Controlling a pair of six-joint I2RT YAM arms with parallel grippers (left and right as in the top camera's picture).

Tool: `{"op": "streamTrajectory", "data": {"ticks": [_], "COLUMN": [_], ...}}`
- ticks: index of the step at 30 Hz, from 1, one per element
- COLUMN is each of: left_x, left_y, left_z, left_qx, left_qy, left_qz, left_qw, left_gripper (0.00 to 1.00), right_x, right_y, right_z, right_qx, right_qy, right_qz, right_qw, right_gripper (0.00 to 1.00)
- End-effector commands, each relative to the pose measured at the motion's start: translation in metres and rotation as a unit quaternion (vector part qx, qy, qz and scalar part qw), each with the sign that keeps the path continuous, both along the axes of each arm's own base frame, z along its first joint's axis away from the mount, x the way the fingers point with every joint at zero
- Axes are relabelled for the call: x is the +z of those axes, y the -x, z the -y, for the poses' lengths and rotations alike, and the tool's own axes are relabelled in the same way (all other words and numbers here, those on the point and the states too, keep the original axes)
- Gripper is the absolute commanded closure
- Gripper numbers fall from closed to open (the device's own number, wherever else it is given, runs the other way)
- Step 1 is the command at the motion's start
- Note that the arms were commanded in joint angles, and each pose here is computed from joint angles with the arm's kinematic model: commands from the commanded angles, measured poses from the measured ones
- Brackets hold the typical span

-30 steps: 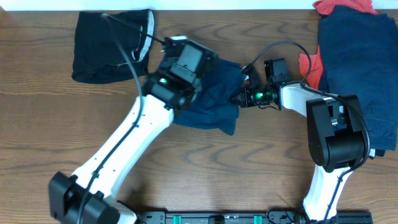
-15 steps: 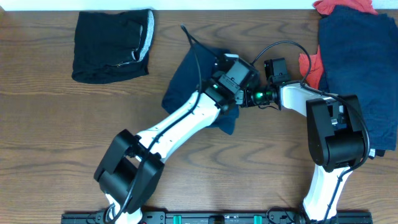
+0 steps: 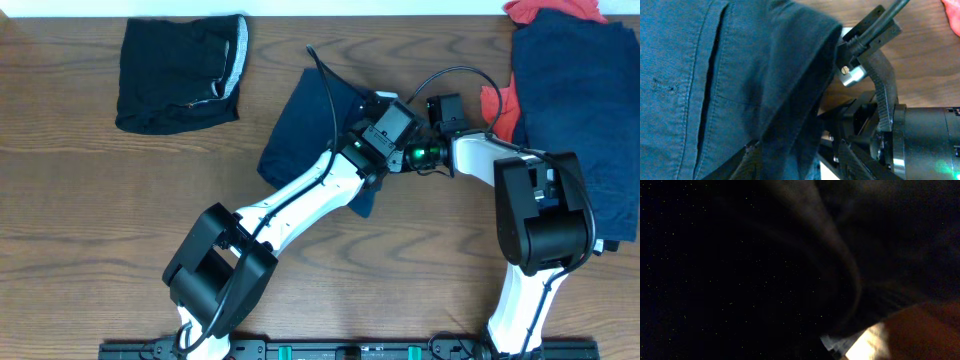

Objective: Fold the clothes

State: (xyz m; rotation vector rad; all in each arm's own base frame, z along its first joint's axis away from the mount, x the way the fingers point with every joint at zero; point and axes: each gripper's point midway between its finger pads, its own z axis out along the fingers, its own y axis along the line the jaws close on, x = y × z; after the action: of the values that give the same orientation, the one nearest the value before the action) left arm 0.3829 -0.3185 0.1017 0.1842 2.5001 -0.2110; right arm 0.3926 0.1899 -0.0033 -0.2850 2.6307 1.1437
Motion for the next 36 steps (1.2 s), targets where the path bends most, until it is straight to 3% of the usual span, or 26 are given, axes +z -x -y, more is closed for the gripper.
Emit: {"op": "streamTrajectory", "data": {"ticks": [1,7,9,11,17,22,28,36], "left_x": [0.004,0.004,0.006,0.013,0.072,0.136,0.186,0.171], "left_y": [-0.002,-0.003,-0.004,-0.007,-0.015,-0.019,-0.014,-0.012], "left_z": [0.008,0.008,0.008,0.006,-0.02,-0.082,-0.169,-0.219], "left_qx": [-0.008,-0.008,-0.009,-0.022,-0.035,0.019,0.101,0.153], "left_qy": [0.005,0.005,0.007,0.001,-0.003,0.018,0.025,-0.004], "left_qz": [0.004,0.005,0.009,0.019,0.061,0.092,0.116,0.077], "left_qw": [1.0,1.0,1.0,1.0,0.998,0.995,0.988,0.985], "left_gripper": [0.47,0.46,0.41,0.39,0.24,0.16,0.11,0.09], "right_x": [0.009,0.072,0.087,0.097,0.094,0.089,0.084,0.065], "right_y": [0.0,-0.021,-0.024,-0.024,-0.012,-0.003,0.005,0.012], "right_z": [0.017,0.068,0.086,0.097,0.095,0.08,0.059,0.03], "right_qx": [-0.018,-0.083,-0.105,-0.118,-0.111,-0.095,-0.077,-0.077], "right_qy": [0.0,-0.003,0.003,0.004,0.008,0.016,0.031,0.126], "right_qz": [-0.002,0.052,0.064,0.07,0.049,0.032,0.021,0.024], "right_qw": [1.0,0.995,0.992,0.991,0.993,0.995,0.996,0.989], "right_gripper": [0.99,0.99,0.99,0.94,0.56,0.01,0.01,0.01]}}
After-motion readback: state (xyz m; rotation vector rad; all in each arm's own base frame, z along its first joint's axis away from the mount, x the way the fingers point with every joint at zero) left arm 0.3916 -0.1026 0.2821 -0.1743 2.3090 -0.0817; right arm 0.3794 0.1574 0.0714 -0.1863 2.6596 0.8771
